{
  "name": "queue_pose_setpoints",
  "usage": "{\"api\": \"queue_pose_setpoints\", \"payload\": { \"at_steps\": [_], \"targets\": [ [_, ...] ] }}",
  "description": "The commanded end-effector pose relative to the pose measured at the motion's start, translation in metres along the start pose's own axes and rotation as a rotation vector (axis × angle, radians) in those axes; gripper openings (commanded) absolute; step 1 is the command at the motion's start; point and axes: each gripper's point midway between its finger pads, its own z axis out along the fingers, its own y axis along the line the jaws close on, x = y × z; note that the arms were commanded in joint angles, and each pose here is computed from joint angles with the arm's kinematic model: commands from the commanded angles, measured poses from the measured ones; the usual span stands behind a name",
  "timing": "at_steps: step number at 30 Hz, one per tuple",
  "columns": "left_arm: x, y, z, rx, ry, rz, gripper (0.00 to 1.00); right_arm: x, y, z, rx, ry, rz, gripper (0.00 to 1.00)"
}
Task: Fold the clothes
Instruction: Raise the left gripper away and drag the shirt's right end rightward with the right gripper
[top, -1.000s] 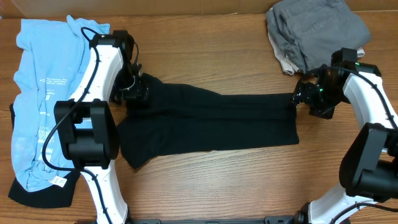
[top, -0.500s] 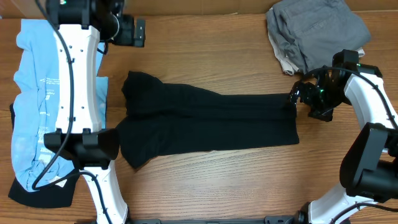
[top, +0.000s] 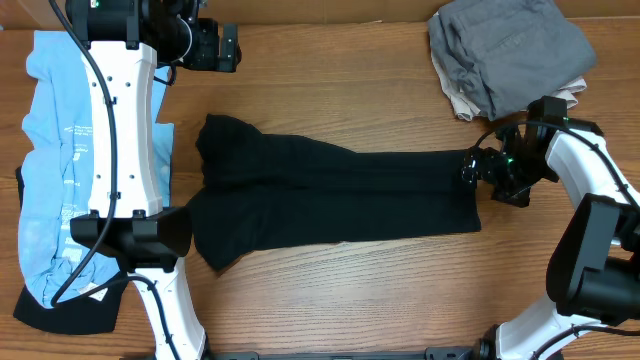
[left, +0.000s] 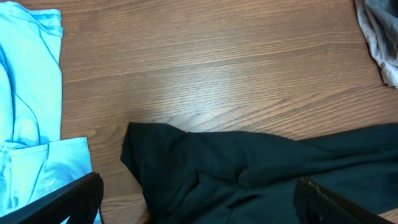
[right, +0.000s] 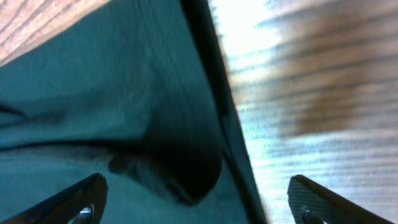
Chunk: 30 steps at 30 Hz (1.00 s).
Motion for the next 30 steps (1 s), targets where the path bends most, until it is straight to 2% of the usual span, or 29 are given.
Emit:
{"api": "queue_pose_setpoints", "payload": {
  "at_steps": [1, 13, 20, 24, 30],
  "targets": [
    [-0.002, -0.005, -0.007, 0.02, -0.019, 0.013, 0.99, 0.001, -0.004, 0.008, 0.015, -0.008, -0.036, 0.93],
    [-0.003, -0.004, -0.007, 0.014, -0.021, 0.014, 0.99, 0.008, -0.013, 0.041, -0.005, -0.052, -0.028, 0.87],
    [-0.003, -0.004, -0.007, 0.014, -0.021, 0.013, 0.99, 0.017, 0.006, 0.05, -0.039, -0.027, -0.032, 0.75],
    [-0.002, -0.004, -0.007, 0.015, -0.018, 0.013, 0.99, 0.021, 0.021, 0.055, -0.028, -0.017, -0.058, 0.62],
    [-0.001, -0.004, -0.007, 0.015, -0.015, 0.012, 0.99, 0.02, -0.001, 0.055, 0.119, -0.036, 0.026, 0.34]
  ]
}}
